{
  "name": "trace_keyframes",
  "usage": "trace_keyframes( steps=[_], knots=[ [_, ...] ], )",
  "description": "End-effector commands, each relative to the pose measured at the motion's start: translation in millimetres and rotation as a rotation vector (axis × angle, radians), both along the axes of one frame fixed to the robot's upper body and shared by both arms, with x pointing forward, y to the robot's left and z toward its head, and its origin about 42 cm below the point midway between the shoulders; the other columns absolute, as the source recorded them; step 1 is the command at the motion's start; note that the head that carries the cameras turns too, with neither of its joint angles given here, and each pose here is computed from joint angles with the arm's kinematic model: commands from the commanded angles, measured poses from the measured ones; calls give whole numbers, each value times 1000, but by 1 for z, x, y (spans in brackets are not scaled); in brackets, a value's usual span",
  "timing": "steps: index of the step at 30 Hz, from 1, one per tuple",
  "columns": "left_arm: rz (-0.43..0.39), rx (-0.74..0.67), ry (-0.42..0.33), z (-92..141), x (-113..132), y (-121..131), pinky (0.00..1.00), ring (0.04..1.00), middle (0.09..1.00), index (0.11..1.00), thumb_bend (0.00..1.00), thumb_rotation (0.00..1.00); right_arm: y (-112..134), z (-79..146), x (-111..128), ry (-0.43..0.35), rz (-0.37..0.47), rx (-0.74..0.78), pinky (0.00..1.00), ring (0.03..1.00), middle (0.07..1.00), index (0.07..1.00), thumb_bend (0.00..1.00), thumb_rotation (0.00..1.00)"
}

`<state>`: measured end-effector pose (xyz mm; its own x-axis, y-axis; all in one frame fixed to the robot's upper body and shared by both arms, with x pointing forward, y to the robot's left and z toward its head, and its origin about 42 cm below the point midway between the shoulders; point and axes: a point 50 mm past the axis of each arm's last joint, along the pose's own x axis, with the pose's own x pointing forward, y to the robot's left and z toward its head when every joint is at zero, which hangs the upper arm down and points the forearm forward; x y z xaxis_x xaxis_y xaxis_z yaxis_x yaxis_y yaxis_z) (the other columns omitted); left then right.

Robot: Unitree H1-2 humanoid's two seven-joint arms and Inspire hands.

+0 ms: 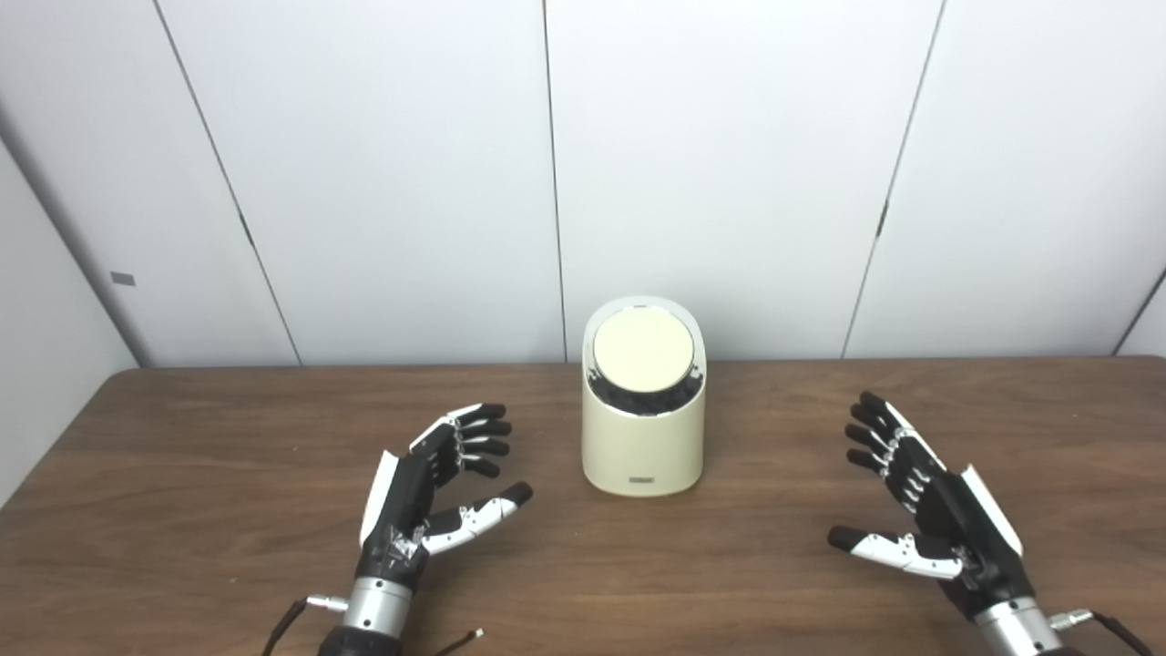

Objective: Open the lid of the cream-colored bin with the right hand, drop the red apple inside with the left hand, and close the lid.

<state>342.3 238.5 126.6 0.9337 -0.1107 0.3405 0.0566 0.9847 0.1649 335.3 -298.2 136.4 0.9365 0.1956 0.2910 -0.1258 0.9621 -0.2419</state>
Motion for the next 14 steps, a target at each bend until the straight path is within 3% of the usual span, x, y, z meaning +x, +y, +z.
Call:
trace_keyframes(
  steps=[1,8,14],
  knots=[
    [6,-1,-6,1,-5,8,576,667,722,772,689,102,12,4,-3,-45,-3,19,848,905,932,926,787,208],
    [8,31,-5,1,-11,16,574,663,728,779,676,114,28,8,-13,-54,-47,16,814,893,921,909,832,268],
    [1,43,0,1,-14,19,578,668,737,786,674,122,28,2,-17,-60,-68,44,838,897,922,913,817,246]
  ],
)
